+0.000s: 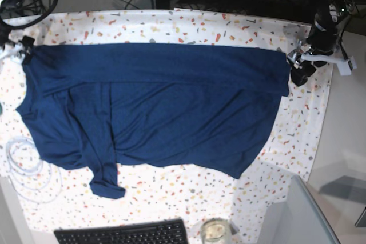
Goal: Layout the t-shirt on the table in an organized manner, then fold the t-shirt properly
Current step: 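Release the shirt edge with both grippers and lift them away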
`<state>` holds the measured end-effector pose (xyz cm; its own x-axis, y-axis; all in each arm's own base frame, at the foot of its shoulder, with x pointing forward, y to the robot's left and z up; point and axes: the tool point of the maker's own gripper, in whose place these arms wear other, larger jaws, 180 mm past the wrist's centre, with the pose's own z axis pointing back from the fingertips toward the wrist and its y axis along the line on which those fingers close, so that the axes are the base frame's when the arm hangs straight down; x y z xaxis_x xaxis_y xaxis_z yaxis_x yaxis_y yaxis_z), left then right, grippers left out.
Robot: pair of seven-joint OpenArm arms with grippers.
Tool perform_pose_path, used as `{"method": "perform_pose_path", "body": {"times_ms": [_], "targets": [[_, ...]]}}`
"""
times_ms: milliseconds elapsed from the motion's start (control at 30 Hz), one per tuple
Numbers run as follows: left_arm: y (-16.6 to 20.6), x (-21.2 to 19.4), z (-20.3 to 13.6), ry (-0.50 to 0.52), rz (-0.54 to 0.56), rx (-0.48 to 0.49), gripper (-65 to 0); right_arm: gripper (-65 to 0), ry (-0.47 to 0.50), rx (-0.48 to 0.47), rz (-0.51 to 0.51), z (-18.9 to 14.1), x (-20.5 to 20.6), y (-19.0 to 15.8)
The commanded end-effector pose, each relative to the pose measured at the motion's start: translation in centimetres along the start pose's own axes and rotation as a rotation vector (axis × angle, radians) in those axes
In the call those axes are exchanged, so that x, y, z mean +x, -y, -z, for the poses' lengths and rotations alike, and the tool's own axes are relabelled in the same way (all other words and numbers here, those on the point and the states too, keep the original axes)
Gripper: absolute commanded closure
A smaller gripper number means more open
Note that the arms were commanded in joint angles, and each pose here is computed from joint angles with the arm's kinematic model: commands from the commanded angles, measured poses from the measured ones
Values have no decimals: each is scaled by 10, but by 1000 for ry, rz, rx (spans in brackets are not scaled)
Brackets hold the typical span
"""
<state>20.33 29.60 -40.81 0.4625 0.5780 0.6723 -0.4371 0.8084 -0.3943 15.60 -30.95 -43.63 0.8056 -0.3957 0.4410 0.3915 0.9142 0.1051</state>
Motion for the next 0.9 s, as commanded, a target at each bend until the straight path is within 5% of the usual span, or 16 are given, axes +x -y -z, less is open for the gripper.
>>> {"method": "perform_pose_path", "body": {"times_ms": [0,167,400,867], "targets": [[-1,3,0,10,5,-15,-563,-557,57,2,4,-4,16,-1],[-8,-26,8,-67,9,-49,-563,-557,36,9,26,-3,8,0],[5,-52,35,-151,61,-51,-563,-557,42,155,151,4,-17,-12],[27,-43,67,-140,23,-81,-561,-557,31,236,239,36,-18,-13]]}}
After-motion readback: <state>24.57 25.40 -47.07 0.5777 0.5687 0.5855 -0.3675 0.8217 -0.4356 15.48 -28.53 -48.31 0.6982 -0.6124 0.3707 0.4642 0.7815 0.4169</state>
